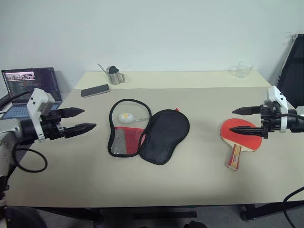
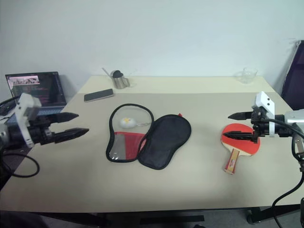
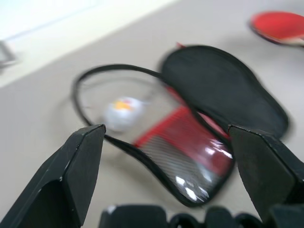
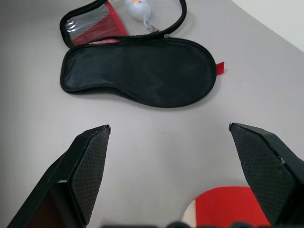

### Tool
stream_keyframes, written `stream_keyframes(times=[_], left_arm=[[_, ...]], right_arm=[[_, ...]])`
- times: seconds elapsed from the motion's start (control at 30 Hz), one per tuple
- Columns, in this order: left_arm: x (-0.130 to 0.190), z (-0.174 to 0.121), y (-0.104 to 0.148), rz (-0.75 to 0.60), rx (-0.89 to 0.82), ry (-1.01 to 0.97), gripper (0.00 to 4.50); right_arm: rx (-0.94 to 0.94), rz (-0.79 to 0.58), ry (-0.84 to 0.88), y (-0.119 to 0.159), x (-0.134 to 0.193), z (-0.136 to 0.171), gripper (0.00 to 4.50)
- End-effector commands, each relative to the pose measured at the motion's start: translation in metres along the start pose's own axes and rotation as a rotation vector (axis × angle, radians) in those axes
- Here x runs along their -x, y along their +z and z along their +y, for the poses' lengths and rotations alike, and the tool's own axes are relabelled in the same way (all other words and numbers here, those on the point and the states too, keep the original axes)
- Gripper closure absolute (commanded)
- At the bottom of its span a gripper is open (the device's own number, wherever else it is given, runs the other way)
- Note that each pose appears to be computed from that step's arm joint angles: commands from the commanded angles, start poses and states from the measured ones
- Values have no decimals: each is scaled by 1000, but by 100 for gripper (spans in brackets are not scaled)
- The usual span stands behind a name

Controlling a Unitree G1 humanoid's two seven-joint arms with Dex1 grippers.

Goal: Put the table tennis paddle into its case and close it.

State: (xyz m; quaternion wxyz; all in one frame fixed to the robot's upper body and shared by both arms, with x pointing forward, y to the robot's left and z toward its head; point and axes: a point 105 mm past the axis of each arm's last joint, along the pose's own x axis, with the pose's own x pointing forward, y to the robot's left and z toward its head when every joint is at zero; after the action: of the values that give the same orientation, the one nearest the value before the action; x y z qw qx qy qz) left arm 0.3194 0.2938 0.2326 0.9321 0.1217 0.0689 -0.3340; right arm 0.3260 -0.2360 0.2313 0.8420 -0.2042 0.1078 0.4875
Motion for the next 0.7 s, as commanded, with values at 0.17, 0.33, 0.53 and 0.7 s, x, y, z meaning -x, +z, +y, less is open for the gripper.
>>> stream_keyframes(times=[0.17, 0.33, 0.53, 0.7], left_arm=[[-48, 5, -36, 32, 211, 30, 0], [-84, -9, -68, 140, 365, 26, 0], [-94, -21, -79, 143, 442, 12, 0], [-97, -27, -71, 64, 469, -6, 0]], right_arm=[[41, -34, -62, 10, 12, -2, 9], [29, -32, -86, 9, 12, -5, 9], [14, -10, -113, 7, 22, 2, 9], [16, 13, -142, 8, 32, 3, 9]])
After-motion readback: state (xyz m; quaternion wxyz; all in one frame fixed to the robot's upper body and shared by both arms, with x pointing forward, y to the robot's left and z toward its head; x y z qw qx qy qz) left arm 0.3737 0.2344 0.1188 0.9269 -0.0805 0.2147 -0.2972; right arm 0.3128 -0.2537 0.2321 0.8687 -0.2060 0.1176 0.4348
